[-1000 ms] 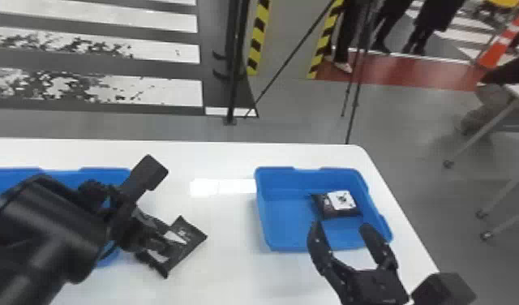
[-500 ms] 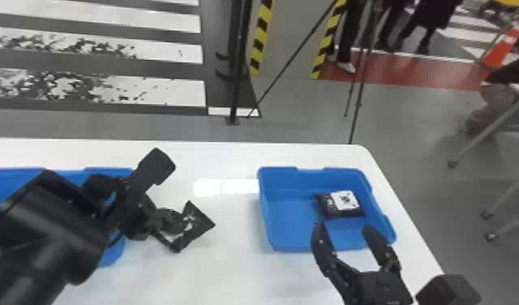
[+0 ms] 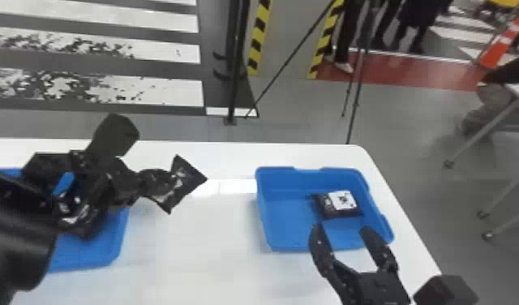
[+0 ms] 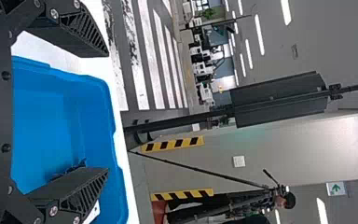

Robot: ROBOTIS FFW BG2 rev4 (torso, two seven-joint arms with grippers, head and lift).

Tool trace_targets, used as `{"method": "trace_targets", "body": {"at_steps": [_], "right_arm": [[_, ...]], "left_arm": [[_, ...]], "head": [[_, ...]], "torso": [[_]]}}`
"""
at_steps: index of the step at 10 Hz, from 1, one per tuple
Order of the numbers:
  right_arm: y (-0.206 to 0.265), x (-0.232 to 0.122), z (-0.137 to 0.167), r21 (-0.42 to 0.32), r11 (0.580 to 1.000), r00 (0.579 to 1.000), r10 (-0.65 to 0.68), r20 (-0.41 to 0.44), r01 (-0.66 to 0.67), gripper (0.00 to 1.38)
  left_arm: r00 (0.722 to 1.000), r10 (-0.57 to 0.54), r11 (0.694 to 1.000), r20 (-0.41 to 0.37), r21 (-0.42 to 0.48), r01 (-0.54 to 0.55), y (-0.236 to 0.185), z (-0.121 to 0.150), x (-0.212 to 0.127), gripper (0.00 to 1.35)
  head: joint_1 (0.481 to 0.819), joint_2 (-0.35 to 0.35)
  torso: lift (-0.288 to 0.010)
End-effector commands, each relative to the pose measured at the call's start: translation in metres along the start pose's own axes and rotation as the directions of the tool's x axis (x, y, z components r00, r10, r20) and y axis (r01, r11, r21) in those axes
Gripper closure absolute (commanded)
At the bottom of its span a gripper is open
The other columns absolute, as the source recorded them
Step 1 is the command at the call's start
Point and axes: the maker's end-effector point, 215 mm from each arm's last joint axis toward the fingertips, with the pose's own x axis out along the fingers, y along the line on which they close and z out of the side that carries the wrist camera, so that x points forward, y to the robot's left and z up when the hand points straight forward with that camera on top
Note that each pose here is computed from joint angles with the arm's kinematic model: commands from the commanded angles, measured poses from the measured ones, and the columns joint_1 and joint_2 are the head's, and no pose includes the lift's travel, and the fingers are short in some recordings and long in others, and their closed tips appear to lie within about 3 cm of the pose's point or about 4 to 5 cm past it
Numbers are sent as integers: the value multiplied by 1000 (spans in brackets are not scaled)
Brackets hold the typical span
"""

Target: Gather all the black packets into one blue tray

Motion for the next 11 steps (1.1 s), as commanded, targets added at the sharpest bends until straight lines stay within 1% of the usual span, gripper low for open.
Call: {"method": "trace_targets", "body": {"at_steps": [1, 2, 4, 5, 6, 7, 8, 9, 10, 11], "right_arm": [[1, 0, 0, 1, 1000, 1000, 2, 1, -2, 150], [1, -1, -1, 1, 1000, 1000, 1, -2, -1, 150], [4, 1, -3, 6, 1000, 1000, 5, -5, -5, 150], [5, 2, -2, 6, 1000, 1000, 7, -3, -7, 150], [3, 3, -3, 5, 1000, 1000, 6, -2, -6, 150], [4, 5, -3, 5, 1000, 1000, 8, 0, -8, 150], [6, 6, -4, 7, 1000, 1000, 10, -3, -10, 150], [6, 6, -5, 7, 1000, 1000, 12, -8, -11, 150], [6, 9, -6, 7, 1000, 1000, 13, -15, -13, 148], [8, 12, -10, -1, 1000, 999, 24, -43, -24, 150]], "left_arm": [[990, 133, 991, 37, -24, -132, 32, -7, -60, 1220], [979, 202, 978, 24, -65, -200, 48, -29, -92, 1220], [952, 305, 946, -21, -108, -306, 67, -69, -149, 1220], [938, 343, 929, -46, -127, -346, 75, -91, -170, 1220], [924, 375, 913, -67, -145, -381, 82, -110, -188, 1165], [912, 399, 896, -95, -173, -409, 84, -130, -204, 837], [903, 423, 892, -71, -142, -429, 87, -132, -215, 233], [893, 448, 884, -44, -130, -450, 88, -131, -222, 4], [885, 464, 881, 29, -122, -458, 83, -119, -223, 142], [869, 468, 883, 163, -130, -451, 68, -95, -226, 237]], "head": [[695, -213], [695, -195], [695, -91], [695, -42], [695, 5], [695, 52], [695, 70], [695, 105], [695, 125], [695, 131]], "torso": [[-110], [-110], [-110], [-110], [-110], [-110], [-110], [-110], [-110], [-110]]}}
